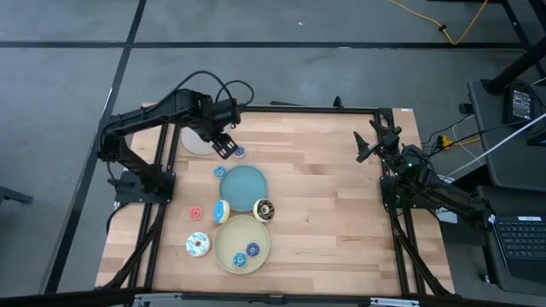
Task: Pick & Place donuts
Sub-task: Put the small blue donut on the gray plate
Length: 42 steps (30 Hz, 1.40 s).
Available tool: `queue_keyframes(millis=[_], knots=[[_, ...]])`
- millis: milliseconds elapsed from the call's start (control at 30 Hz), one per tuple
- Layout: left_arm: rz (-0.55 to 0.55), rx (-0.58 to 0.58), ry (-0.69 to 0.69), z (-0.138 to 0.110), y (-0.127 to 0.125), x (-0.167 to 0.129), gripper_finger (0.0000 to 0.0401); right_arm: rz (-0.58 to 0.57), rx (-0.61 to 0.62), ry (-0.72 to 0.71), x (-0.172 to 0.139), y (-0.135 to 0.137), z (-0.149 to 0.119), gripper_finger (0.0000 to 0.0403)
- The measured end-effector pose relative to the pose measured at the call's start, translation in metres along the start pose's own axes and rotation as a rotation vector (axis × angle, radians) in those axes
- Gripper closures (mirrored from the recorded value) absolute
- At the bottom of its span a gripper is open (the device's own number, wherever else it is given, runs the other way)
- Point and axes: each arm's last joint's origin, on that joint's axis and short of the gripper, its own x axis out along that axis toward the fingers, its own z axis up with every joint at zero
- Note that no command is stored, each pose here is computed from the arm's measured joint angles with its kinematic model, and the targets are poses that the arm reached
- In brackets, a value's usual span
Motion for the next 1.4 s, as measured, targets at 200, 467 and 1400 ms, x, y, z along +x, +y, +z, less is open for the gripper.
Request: queue_keyframes(millis=[200, 467, 1400], knots=[[0.036, 0.037, 0.034, 0.015, 0.013, 0.013, 0.0212, 0.0, 0.0, 0.0, 0.0, 0.0, 0.0, 0.0038], [0.069, 0.036, 0.076, 0.039, 0.024, 0.039, 0.0212, 0.0, 0.0, 0.0, 0.0, 0.0, 0.0, 0.0038], [0.066, -0.024, 0.085, 0.058, 0.034, 0.152, 0.0212, 0.0, 0.0, 0.0, 0.0, 0.0, 0.0, 0.0038]])
